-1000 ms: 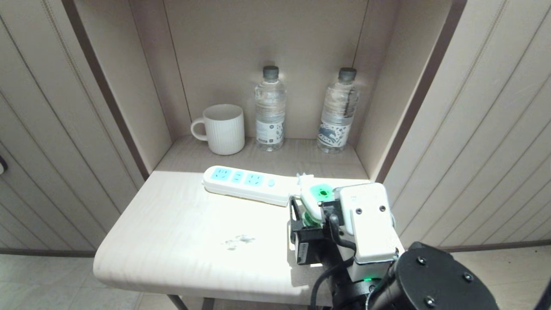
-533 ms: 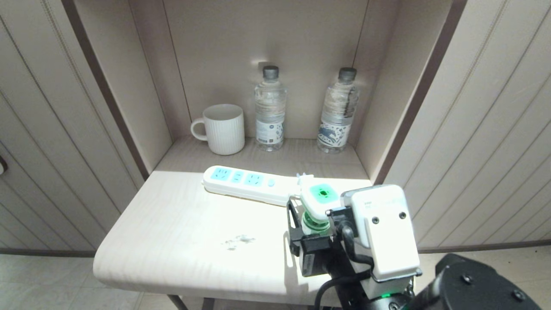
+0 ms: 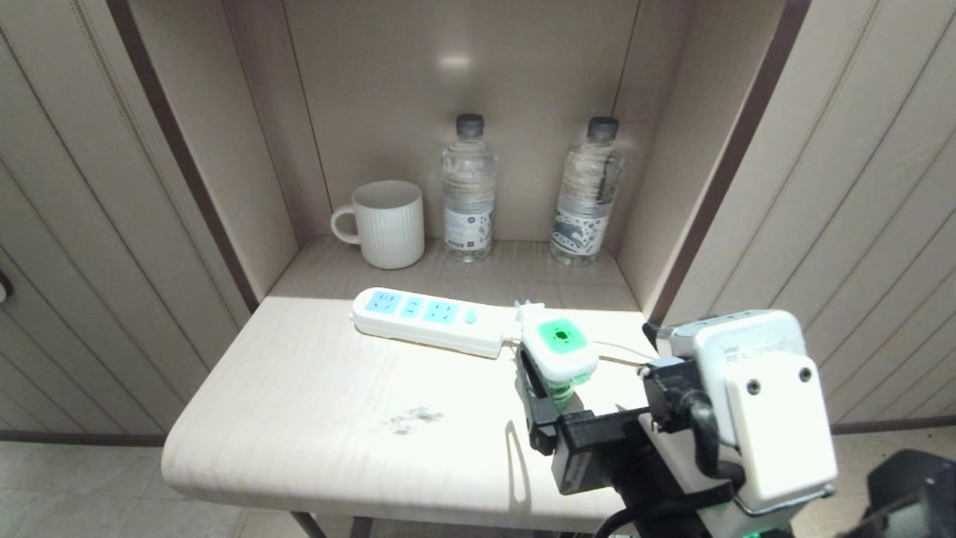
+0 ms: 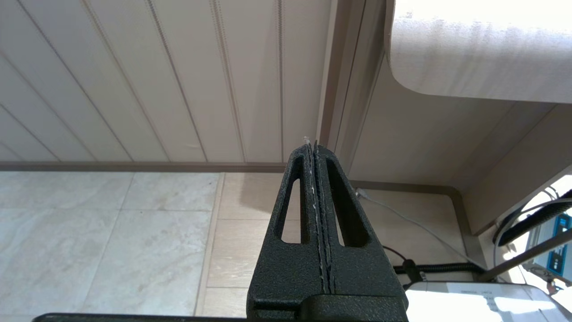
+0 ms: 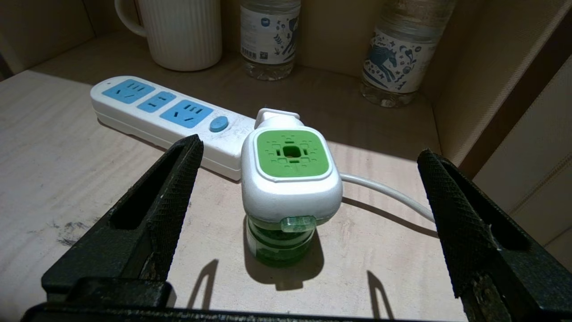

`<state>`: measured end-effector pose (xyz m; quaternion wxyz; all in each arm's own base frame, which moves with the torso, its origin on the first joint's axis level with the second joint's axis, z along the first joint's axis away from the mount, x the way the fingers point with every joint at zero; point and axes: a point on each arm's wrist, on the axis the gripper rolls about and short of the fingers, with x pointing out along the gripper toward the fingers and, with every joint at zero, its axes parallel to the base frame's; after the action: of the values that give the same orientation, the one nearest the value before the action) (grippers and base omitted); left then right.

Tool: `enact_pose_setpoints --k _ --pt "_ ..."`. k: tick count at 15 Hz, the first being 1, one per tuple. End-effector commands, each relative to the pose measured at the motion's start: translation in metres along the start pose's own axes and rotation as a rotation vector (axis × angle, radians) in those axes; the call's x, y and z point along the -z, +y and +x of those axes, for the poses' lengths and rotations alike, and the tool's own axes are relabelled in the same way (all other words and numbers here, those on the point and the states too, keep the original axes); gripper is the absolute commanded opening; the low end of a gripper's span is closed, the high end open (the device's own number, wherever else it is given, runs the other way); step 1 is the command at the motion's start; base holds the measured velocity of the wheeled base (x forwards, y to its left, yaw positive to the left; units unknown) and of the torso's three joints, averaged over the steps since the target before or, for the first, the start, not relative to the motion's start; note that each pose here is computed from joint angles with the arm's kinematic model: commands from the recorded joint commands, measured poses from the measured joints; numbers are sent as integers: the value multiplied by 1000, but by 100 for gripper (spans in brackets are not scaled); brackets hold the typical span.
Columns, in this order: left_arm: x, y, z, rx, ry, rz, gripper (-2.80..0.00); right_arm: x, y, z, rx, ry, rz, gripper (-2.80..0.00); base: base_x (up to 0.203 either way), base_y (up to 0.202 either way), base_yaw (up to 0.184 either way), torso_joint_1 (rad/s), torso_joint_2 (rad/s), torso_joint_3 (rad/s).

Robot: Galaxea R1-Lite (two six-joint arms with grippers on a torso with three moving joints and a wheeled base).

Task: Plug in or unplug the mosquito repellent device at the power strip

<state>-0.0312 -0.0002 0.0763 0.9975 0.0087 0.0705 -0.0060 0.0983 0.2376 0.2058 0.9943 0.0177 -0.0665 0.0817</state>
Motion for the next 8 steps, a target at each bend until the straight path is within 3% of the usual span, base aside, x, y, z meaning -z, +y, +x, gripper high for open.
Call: enact_pose_setpoints --k 1,8 --pt "0 0 0 0 1 0 -280 -12 -15 -7 10 -17 31 0 0 0 0 0 0 0" --pt "0 0 0 0 3 0 -280 -45 -55 -23 28 -78 66 0 0 0 0 0 0 0"
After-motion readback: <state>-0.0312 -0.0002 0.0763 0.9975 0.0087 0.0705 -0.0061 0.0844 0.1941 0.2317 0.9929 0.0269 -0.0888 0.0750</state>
